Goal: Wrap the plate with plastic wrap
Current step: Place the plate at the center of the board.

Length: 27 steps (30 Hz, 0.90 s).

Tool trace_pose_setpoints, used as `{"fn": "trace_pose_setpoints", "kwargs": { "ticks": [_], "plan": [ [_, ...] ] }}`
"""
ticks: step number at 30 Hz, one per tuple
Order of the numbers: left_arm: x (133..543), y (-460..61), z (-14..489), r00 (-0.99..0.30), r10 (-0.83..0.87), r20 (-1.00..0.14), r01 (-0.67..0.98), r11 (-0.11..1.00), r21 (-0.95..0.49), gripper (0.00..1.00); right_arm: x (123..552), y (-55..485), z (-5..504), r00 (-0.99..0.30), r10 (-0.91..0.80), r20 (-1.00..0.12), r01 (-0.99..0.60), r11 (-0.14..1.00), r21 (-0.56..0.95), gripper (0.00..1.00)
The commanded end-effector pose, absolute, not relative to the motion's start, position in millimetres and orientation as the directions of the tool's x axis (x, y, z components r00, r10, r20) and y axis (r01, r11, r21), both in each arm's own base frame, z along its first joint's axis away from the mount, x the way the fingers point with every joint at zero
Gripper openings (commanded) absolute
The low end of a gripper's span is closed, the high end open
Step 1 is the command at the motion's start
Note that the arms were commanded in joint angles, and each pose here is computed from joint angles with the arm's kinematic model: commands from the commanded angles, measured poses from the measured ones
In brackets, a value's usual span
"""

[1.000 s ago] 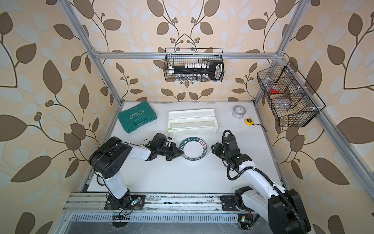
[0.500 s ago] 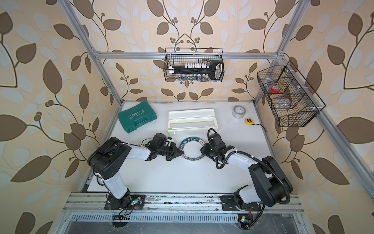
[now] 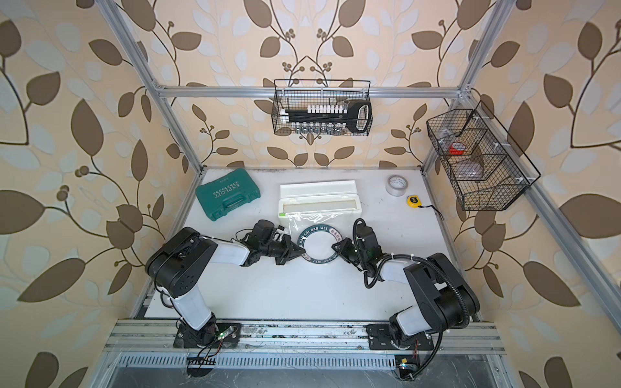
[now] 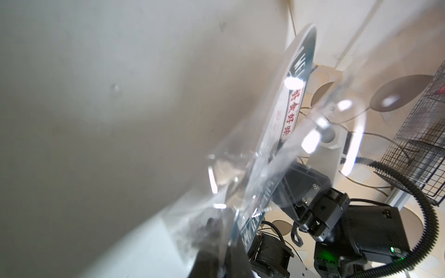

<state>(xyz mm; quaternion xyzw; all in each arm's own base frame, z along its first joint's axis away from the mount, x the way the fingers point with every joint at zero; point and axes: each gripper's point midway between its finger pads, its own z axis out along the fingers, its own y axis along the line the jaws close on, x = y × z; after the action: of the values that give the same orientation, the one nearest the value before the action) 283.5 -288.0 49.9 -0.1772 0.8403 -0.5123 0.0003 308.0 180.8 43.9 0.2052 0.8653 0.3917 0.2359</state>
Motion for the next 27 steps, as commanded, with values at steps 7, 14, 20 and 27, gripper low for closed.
{"fn": "trace_pose_setpoints", "kwargs": {
  "ticks": [7, 14, 20, 27],
  "plan": [
    [280.6, -297.3, 72.4, -0.959, -0.249, 0.135, -0.225, 0.378, -0.898, 0.0, 313.1, 200.3, 84.0, -0.81, 0.51, -0.288, 0.012, 0.506, 0.862, 0.04],
    [284.6, -286.2, 102.2, -0.952, -0.301, 0.051, -0.181, 0.421, -0.889, 0.0, 318.5, 194.1, 102.1, -0.781, 0.557, -0.284, 0.037, 0.494, 0.869, 0.0],
    [295.3, -278.4, 145.8, -0.944, -0.322, -0.068, -0.101, 0.481, -0.871, 0.0, 337.6, 189.3, 138.9, -0.736, 0.594, -0.325, 0.012, 0.491, 0.871, 0.0],
    [308.1, -278.0, 208.2, -0.927, -0.307, -0.216, 0.033, 0.508, -0.861, 0.0, 357.7, 188.7, 183.1, -0.698, 0.597, -0.395, -0.059, 0.502, 0.863, 0.0]
  ]
}}
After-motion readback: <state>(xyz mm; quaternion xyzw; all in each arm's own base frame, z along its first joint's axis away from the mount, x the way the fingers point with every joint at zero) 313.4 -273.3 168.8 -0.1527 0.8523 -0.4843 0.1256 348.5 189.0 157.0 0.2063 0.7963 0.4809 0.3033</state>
